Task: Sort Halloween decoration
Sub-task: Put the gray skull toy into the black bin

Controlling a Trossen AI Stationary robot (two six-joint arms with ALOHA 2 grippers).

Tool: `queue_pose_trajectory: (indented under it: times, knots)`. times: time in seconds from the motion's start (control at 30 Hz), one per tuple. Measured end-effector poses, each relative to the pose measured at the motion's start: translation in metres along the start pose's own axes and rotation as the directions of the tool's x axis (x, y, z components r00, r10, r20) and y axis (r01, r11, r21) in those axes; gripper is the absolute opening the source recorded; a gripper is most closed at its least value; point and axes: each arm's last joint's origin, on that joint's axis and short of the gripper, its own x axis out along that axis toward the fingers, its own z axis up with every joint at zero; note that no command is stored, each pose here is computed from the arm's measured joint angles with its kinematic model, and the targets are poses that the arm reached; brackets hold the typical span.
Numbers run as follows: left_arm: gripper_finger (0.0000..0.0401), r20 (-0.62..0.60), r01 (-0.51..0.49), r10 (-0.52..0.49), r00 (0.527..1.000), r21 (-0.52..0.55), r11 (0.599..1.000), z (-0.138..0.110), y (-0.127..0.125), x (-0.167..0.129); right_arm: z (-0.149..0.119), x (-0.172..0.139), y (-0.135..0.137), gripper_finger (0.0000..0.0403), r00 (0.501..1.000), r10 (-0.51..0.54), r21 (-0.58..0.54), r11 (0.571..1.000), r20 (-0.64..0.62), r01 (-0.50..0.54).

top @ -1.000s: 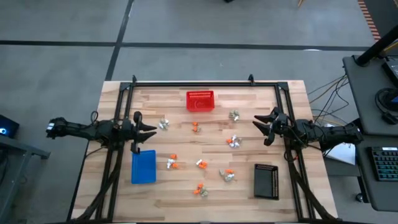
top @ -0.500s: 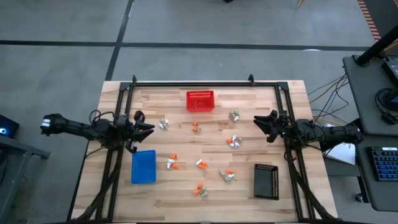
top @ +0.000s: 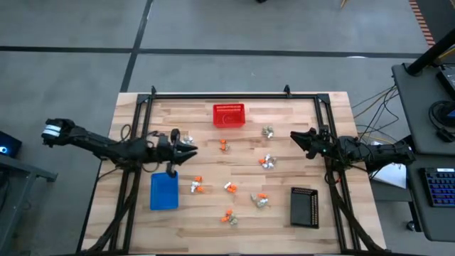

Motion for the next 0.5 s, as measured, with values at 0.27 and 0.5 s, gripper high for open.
queue_pose_trajectory:
  times: [0.27,0.5]
  knots:
    - [0.0075,-0.157,-0.074,0.085,0.984,0.078,0.994,-0.010,-0.005,0.039,-0.006,0.004,-0.001,0.0144,0.998,-0.016,0.088,0.996,-0.060,0.022]
    - [0.0075,-0.252,-0.112,0.139,0.958,0.117,0.987,-0.017,-0.008,0.061,-0.014,0.014,-0.003,0.0144,0.991,-0.068,0.108,0.991,-0.113,0.080]
